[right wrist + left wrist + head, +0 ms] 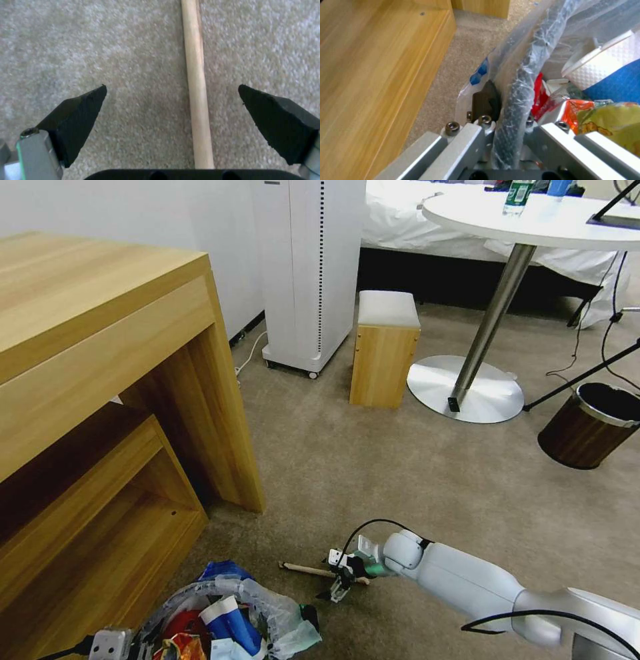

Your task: Pick up the trash bin and place the garbage on the floor into it.

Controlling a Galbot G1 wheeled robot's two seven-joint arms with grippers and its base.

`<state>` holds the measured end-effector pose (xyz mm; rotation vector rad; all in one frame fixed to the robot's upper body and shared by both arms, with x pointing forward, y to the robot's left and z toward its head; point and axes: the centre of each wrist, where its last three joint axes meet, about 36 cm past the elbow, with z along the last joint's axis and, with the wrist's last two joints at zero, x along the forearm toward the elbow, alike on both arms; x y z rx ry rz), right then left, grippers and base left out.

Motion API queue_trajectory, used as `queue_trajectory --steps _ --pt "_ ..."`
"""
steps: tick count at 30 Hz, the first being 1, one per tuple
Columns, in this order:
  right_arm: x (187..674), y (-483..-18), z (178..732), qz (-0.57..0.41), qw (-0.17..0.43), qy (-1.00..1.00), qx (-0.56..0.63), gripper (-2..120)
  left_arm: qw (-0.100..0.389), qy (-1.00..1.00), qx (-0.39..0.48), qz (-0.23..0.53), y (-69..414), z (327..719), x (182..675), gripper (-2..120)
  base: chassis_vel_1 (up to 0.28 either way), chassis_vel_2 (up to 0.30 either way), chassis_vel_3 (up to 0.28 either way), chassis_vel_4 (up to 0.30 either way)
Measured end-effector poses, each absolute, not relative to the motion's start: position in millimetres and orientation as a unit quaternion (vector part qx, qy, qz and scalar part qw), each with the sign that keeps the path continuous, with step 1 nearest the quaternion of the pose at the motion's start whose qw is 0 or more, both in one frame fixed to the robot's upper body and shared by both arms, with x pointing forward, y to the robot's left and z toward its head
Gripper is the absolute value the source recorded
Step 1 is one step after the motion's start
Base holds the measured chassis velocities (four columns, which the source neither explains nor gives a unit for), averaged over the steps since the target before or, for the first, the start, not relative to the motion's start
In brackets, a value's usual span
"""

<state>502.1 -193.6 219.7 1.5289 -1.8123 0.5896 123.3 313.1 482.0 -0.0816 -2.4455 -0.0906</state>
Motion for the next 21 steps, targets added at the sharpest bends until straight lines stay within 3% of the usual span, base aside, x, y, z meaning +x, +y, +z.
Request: queue_trajectory --steps 21 --pt "502.2 -163.9 203.2 0.218 0.331 -0.695 0.599 100 0.344 -0.937 -0.035 -0.042 316.3 473.9 122.9 0 0.0 0.0 0.0 0.0"
